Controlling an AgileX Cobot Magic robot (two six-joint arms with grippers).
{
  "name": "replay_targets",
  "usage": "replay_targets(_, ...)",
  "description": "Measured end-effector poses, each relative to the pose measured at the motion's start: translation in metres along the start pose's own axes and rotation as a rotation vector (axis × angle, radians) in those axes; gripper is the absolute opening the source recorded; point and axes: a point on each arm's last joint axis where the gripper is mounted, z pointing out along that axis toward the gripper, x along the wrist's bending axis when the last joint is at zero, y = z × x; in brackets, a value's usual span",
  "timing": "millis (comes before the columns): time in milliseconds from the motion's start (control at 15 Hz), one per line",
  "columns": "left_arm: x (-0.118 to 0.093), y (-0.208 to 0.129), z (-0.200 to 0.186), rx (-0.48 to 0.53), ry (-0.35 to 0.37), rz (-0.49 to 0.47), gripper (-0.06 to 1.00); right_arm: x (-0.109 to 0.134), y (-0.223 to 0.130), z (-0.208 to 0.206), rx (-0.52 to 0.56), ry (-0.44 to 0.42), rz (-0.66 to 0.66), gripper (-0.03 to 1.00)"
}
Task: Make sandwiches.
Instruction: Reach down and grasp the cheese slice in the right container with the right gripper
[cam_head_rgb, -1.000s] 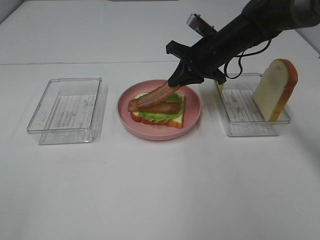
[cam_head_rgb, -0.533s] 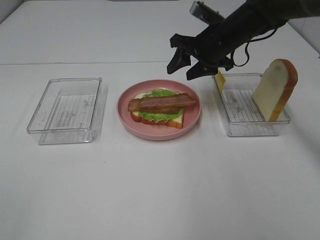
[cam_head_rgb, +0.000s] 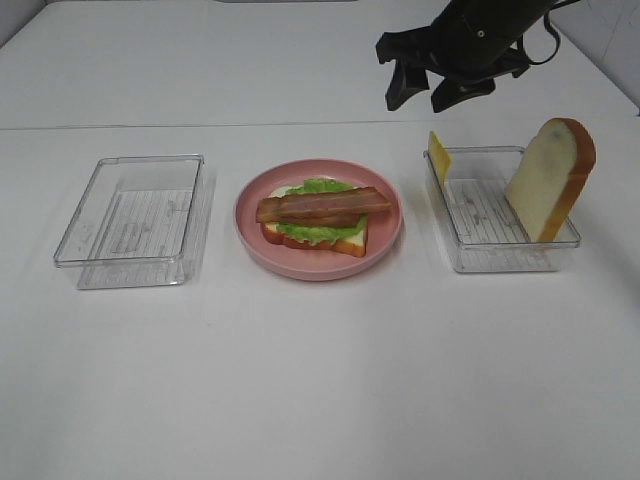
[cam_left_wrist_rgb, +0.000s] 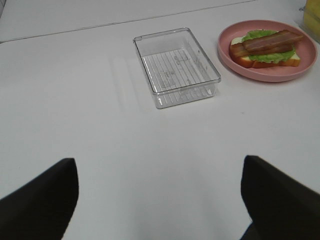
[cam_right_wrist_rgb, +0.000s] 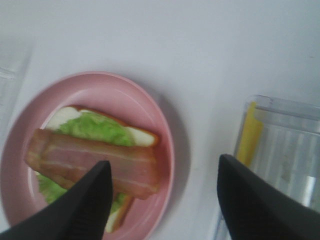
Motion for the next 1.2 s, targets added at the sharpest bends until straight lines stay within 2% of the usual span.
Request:
replay_targets(67,0.000,0.000,0.000,0.000,0.000,0.000,0.83,-0.003,0.001,-0.001,0.006,-0.037,-0.012,0.59)
replay_targets(267,0.000,0.000,0.000,0.000,0.000,0.000,0.83,-0.006,0.006,-0.002,0.021,-0.075,-0.038,0.59)
replay_targets(667,0.000,0.000,0.000,0.000,0.000,0.000,0.83,-0.013,0.015,0.036,0.179,-0.112,-0.015,0.59)
replay_targets(933,0.000,0.000,0.000,0.000,0.000,0.000,0.83,-0.021,0.010,0.057,0.223,-0.161,-0.009,0.59)
replay_targets(1200,0.000,0.000,0.000,0.000,0.000,0.000,0.83,-0.024,0.002,0.074,0.256,-0.164,-0.004,0.58)
